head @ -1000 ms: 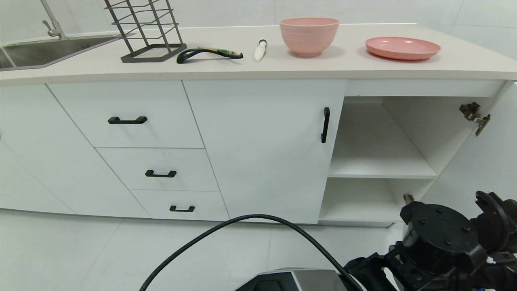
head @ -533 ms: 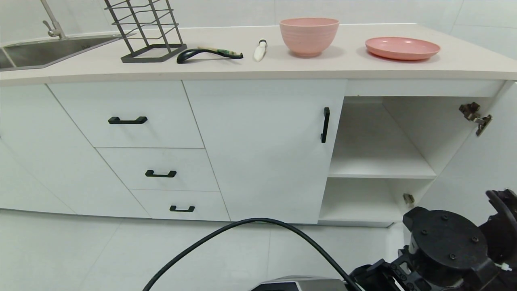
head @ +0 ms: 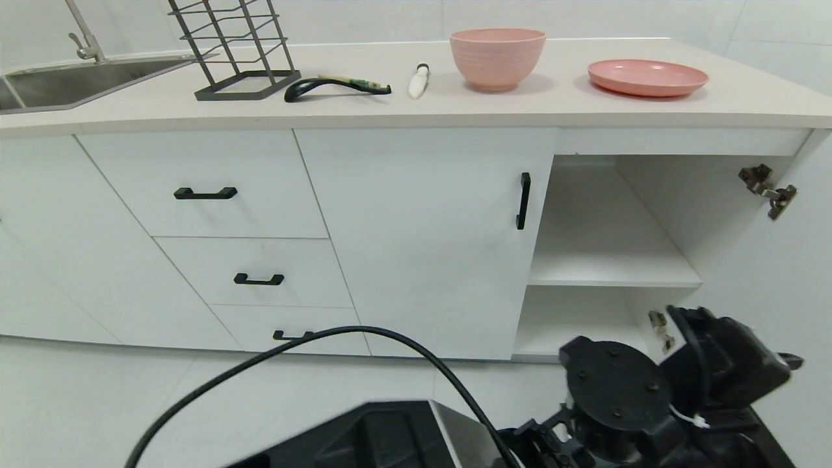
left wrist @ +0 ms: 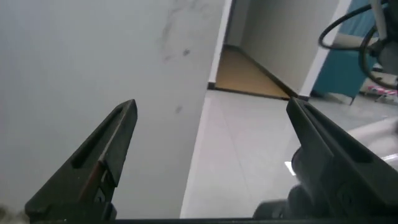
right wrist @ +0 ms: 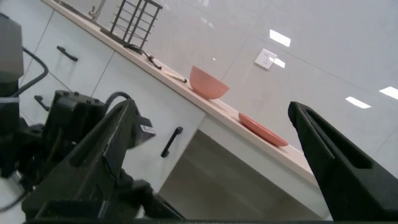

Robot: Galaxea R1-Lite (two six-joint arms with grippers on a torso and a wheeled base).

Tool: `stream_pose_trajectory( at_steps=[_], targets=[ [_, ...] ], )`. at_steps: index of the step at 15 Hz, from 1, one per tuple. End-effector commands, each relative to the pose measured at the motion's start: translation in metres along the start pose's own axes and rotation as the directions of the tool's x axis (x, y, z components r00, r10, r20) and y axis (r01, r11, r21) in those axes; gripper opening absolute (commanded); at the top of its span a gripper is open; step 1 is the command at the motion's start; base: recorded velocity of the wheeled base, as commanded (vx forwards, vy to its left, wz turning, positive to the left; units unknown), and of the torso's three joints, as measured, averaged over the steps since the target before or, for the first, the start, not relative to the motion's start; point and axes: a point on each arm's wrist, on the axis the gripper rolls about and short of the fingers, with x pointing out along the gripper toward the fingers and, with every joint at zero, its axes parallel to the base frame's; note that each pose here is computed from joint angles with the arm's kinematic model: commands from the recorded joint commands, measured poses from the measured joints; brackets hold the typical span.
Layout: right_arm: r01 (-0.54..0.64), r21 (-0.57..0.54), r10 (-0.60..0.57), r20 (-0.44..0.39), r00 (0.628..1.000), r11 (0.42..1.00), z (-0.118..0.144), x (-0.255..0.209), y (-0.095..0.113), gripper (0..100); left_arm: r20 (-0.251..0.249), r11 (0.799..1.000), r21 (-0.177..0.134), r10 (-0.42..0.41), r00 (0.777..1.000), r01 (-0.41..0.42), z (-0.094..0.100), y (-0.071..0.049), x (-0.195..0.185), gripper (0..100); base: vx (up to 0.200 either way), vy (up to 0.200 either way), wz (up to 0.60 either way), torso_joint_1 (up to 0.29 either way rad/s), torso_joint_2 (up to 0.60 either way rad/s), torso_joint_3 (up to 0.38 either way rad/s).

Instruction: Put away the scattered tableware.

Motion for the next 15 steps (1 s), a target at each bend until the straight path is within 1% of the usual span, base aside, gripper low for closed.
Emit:
stream_pose_trajectory(
  at_steps=[1, 2, 3, 4, 5, 6, 7, 8, 9, 10, 11, 12, 13, 14, 15],
  targets=[
    [-0.002, 0.005, 0.002, -0.006, 1.0, 1.0, -0.001, 0.0, 0.0, 100, 0.004, 0.992, 0.04, 0.121, 0.993, -0.121, 0.052, 0.013, -0.07, 100, 0.0, 0.0, 0.0, 0.0, 0.0, 0.0],
    [-0.005, 0.013, 0.005, -0.017, 1.0, 1.0, -0.002, -0.001, 0.002, 100, -0.008, 0.984, 0.071, 0.167, 0.986, -0.166, 0.06, 0.016, -0.094, 100, 0.0, 0.0, 0.0, 0.0, 0.0, 0.0],
    [-0.008, 0.023, 0.008, -0.03, 1.0, 1.0, -0.003, -0.003, 0.003, 100, -0.015, 0.972, 0.109, 0.21, 0.978, -0.207, 0.068, 0.018, -0.118, 100, 0.0, 0.0, 0.0, 0.0, 0.0, 0.0],
    [-0.011, 0.034, 0.013, -0.045, 0.999, 0.999, -0.004, -0.005, 0.005, 100, -0.005, 0.958, 0.147, 0.251, 0.968, -0.247, 0.08, 0.017, -0.141, 100, 0.0, 0.0, 0.0, 0.0, 0.0, 0.0],
    [-0.013, 0.039, 0.015, -0.053, 0.999, 0.999, -0.005, -0.007, 0.007, 100, 0.005, 0.948, 0.165, 0.273, 0.962, -0.27, 0.087, 0.016, -0.155, 100, 0.0, 0.0, 0.0, 0.0, 0.0, 0.0],
    [-0.02, 0.062, 0.025, -0.081, 0.996, 0.998, -0.007, -0.013, 0.012, 100, 0.04, 0.927, 0.195, 0.32, 0.947, -0.322, 0.104, 0.01, -0.183, 100, 0.0, 0.0, 0.0, 0.0, 0.0, 0.0],
    [-0.028, 0.084, 0.037, -0.105, 0.994, 0.996, -0.009, -0.019, 0.017, 100, 0.03, 0.91, 0.196, 0.366, 0.93, -0.364, 0.112, 0.004, -0.206, 100, 0.0, 0.0, 0.0, 0.0, 0.0, 0.0],
    [-0.045, 0.116, 0.059, -0.124, 0.991, 0.992, -0.012, -0.026, 0.022, 100, 0.031, 0.893, 0.205, 0.403, 0.914, -0.401, 0.123, -0.007, -0.229, 100, 0.0, 0.0, 0.0, 0.0, 0.0, 0.0],
    [-0.055, 0.138, 0.075, -0.141, 0.987, 0.989, -0.015, -0.031, 0.027, 100, 0.038, 0.879, 0.215, 0.428, 0.903, -0.426, 0.13, -0.015, -0.243, 100, 0.0, 0.0, 0.0, 0.0, 0.0, 0.0],
    [-0.069, 0.173, 0.099, -0.171, 0.98, 0.982, -0.02, -0.042, 0.036, 100, 0.062, 0.858, 0.232, 0.457, 0.887, -0.458, 0.142, -0.029, -0.262, 100, 0.0, 0.0, 0.0, 0.0, 0.0, 0.0],
    [-0.083, 0.216, 0.128, -0.2, 0.971, 0.973, -0.026, -0.049, 0.041, 100, 0.088, 0.842, 0.249, 0.472, 0.877, -0.478, 0.152, -0.041, -0.275, 100, 0.0, 0.0, 0.0, 0.0, 0.0, 0.0],
    [-0.065, 0.243, 0.124, -0.237, 0.964, 0.968, -0.03, -0.052, 0.043, 100, 0.122, 0.827, 0.268, 0.48, 0.869, -0.495, 0.162, -0.056, -0.287, 100, 0.0, 0.0, 0.0, 0.0, 0.0, 0.0],
    [-0.05, 0.247, 0.114, -0.251, 0.961, 0.968, -0.031, -0.052, 0.043, 100, 0.155, 0.811, 0.288, 0.486, 0.86, -0.51, 0.17, -0.071, -0.298, 100, 0.0, 0.0, 0.0, 0.0, 0.0, 0.0],
    [-0.02, 0.256, 0.094, -0.277, 0.956, 0.966, -0.032, -0.053, 0.044, 100, 0.177, 0.799, 0.301, 0.489, 0.854, -0.52, 0.174, -0.089, -0.31, 100, 0.0, 0.0, 0.0, 0.0, 0.0, 0.0],
    [0.046, 0.297, 0.062, -0.344, 0.937, 0.954, -0.037, -0.055, 0.045, 100, 0.198, 0.782, 0.315, 0.5, 0.843, -0.538, 0.175, -0.106, -0.323, 100, 0.0, 0.0, 0.0, 0.0, 0.0, 0.0]
  ],
)
